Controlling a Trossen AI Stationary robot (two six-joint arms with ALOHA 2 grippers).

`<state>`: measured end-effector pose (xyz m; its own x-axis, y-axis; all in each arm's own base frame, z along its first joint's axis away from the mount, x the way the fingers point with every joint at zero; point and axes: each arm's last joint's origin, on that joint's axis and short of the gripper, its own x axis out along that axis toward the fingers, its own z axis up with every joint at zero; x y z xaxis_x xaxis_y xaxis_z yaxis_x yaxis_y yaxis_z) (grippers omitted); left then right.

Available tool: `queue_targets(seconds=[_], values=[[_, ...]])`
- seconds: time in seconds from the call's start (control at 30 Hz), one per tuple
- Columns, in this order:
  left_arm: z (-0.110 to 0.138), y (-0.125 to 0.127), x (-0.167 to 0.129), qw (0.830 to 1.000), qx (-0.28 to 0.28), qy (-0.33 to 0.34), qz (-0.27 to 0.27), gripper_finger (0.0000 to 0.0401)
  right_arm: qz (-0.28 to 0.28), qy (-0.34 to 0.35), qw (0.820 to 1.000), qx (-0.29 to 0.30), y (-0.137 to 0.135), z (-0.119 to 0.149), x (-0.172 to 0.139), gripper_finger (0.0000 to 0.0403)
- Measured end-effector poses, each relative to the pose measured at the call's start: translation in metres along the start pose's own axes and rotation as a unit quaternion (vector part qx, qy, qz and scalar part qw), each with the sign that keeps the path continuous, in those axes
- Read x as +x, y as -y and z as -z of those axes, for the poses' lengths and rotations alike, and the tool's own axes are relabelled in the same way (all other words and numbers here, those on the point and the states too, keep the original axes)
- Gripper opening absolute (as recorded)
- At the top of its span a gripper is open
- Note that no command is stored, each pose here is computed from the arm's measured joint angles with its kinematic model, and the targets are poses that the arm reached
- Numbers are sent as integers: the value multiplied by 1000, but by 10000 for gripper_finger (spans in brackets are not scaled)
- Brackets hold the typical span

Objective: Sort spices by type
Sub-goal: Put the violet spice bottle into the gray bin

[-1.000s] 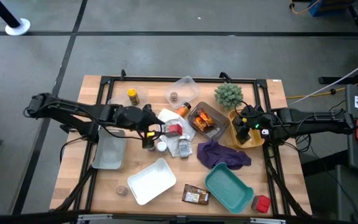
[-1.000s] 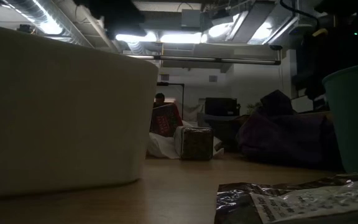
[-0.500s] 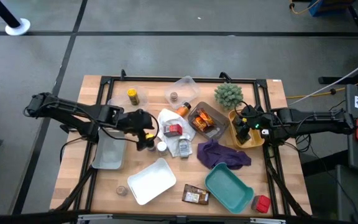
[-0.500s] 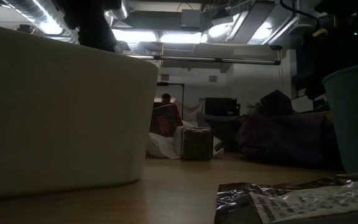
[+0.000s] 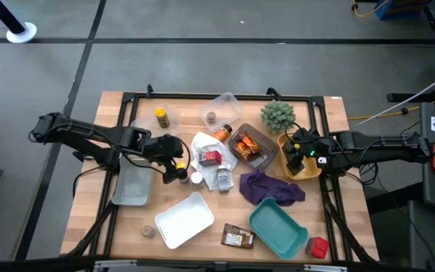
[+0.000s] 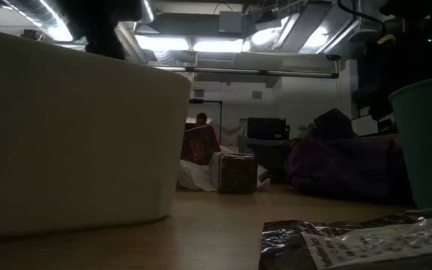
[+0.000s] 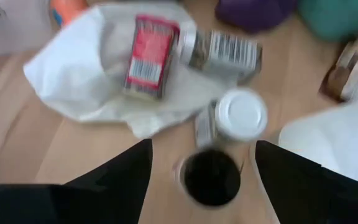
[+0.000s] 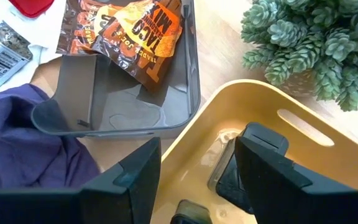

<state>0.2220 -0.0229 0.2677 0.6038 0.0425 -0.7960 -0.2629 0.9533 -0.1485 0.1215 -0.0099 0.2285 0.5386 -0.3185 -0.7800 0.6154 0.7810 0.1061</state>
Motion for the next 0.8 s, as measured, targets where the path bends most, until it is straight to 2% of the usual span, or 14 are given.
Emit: queue_targets(seconds=[0.3, 0.8], values=[[16, 1, 8, 999, 18, -40, -9, 269, 0, 0, 1000, 0, 0, 0, 0, 205], [25, 13, 10, 998, 37, -50, 4, 269, 0, 0, 1000, 0, 0, 0, 0, 205]])
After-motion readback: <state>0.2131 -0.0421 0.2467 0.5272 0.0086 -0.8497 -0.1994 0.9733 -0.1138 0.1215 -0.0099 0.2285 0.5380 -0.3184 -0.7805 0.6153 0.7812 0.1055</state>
